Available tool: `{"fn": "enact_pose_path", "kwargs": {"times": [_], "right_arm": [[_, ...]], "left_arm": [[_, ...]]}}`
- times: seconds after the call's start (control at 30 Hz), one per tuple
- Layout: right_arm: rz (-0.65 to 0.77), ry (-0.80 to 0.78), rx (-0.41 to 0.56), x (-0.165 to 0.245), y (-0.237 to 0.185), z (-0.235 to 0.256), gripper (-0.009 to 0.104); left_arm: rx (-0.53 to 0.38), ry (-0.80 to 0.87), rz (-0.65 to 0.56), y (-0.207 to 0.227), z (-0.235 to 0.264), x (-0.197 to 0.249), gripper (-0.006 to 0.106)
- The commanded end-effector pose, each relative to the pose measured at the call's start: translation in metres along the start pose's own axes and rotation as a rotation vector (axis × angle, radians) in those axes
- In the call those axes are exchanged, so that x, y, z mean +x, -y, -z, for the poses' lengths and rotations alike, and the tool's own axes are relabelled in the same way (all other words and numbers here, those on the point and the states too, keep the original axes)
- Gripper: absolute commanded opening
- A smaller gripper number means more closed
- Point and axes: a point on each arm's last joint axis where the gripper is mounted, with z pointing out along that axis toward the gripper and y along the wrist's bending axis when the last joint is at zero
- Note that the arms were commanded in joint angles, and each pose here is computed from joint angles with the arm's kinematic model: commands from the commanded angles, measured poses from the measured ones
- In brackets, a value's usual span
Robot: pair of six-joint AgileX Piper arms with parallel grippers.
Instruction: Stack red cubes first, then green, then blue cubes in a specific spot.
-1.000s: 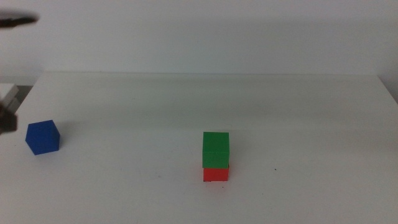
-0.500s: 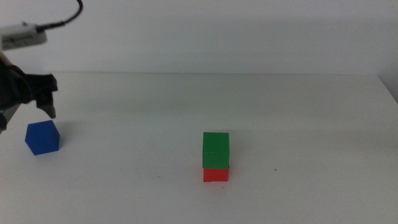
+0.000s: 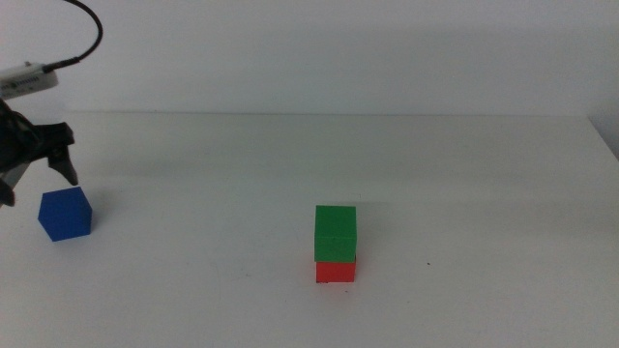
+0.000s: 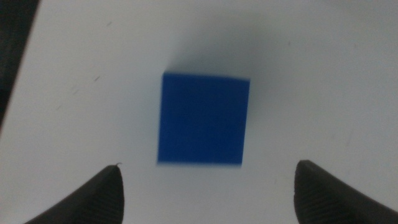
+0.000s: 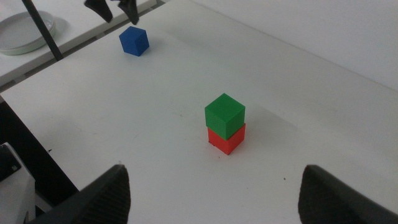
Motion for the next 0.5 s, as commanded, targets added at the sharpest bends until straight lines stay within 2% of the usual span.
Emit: {"fn": "enact_pose_path", "kwargs": {"times": [0.0,0.47], "right_arm": [[0.008,0.015,-0.001,0.000,0.001,0.002,0.092],[0.008,0.015,-0.001,0.000,0.001,0.002,0.092]], "left_arm": [[0.014,0.015,0.020,0.001,-0.009,-0.008,0.094],[0.008,0.030,0.028,-0.001,-0.048,-0.018,0.094]]}}
